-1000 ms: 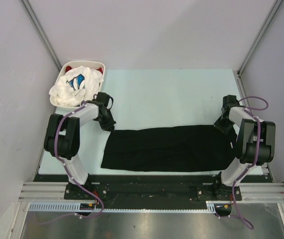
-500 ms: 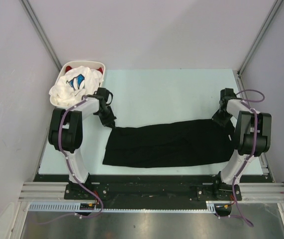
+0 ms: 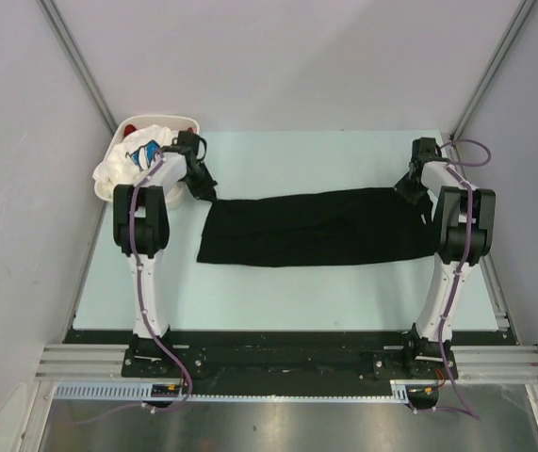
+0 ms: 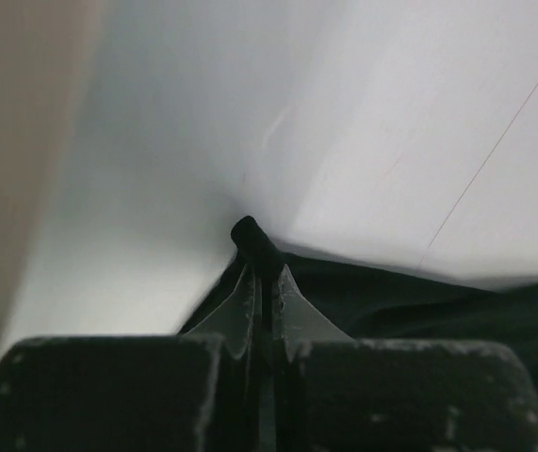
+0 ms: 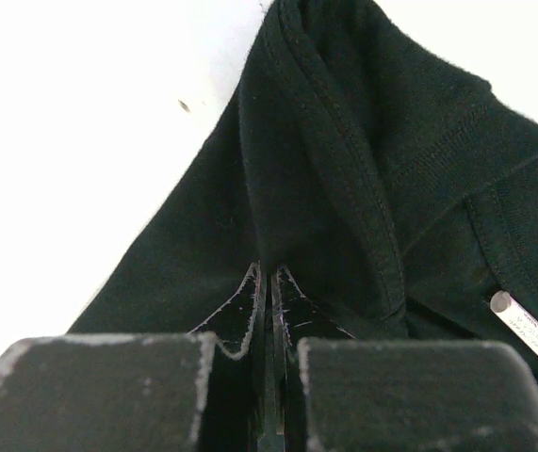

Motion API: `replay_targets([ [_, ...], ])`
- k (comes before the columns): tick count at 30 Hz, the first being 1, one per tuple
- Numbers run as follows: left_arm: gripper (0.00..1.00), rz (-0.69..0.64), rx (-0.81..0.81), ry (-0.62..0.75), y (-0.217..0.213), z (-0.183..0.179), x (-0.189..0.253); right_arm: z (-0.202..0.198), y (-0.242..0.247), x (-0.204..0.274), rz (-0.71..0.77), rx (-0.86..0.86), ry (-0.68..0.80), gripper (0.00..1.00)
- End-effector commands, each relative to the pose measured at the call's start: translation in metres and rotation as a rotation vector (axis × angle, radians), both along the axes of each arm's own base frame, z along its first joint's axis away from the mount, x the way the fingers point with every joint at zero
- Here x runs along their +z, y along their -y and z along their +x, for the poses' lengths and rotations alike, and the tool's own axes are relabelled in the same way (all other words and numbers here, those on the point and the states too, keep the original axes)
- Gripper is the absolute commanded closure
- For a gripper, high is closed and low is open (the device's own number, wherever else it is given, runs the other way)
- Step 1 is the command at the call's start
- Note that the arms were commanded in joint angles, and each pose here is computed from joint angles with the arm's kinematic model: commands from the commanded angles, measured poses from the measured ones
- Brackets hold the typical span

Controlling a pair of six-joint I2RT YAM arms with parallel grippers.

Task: Fold and stack the t-shirts
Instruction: Fold the tshirt

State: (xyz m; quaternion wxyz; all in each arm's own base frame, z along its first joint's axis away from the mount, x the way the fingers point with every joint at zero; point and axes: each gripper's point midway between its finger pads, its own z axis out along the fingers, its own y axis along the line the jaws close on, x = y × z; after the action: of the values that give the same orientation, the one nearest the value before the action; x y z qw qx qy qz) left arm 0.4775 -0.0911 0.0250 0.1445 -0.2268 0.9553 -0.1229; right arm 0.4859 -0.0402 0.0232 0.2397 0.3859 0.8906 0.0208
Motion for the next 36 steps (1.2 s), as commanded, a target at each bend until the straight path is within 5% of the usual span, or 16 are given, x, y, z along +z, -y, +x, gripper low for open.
replay_targets([
  [1, 0.98, 0.028, 0.015, 0.074, -0.016, 0.037, 0.021, 0.037, 0.0, 0.003, 0.006, -0.023, 0.079, 1.0],
  [5, 0.93, 0.045, 0.003, 0.099, -0.02, 0.053, 0.034, 0.05, 0.002, 0.014, -0.009, -0.009, 0.107, 1.0],
  [6, 0.71, 0.055, -0.004, 0.11, -0.022, 0.053, 0.039, 0.05, 0.002, 0.019, -0.008, -0.007, 0.113, 0.96],
  [8, 0.41, 0.06, -0.007, 0.106, -0.022, 0.046, 0.042, 0.051, 0.004, 0.03, -0.015, -0.005, 0.13, 0.64],
  [9, 0.1, 0.07, -0.009, 0.118, -0.024, 0.044, 0.048, 0.051, 0.006, 0.047, -0.043, -0.009, 0.162, 0.44],
  [10, 0.01, 0.085, 0.0, 0.155, -0.028, 0.041, 0.068, 0.049, 0.007, 0.056, -0.065, -0.009, 0.177, 0.36],
  [12, 0.0, 0.105, 0.004, 0.166, -0.032, 0.027, 0.075, 0.044, 0.009, 0.074, -0.105, -0.012, 0.221, 0.15],
  [15, 0.0, 0.1, 0.009, 0.239, -0.034, 0.004, 0.106, 0.036, 0.002, 0.13, -0.151, 0.008, 0.341, 0.04],
  [23, 0.0, -0.113, -0.045, 0.329, -0.001, -0.08, 0.13, -0.043, -0.033, 0.178, -0.08, 0.075, 0.365, 0.01],
  [31, 0.0, -0.467, -0.206, 0.624, 0.05, -0.16, 0.175, -0.133, -0.059, 0.151, 0.181, 0.001, 0.369, 0.0],
  [36, 0.0, -0.505, -0.244, 0.654, 0.055, -0.197, 0.168, -0.169, -0.069, 0.124, 0.231, -0.031, 0.348, 0.01],
])
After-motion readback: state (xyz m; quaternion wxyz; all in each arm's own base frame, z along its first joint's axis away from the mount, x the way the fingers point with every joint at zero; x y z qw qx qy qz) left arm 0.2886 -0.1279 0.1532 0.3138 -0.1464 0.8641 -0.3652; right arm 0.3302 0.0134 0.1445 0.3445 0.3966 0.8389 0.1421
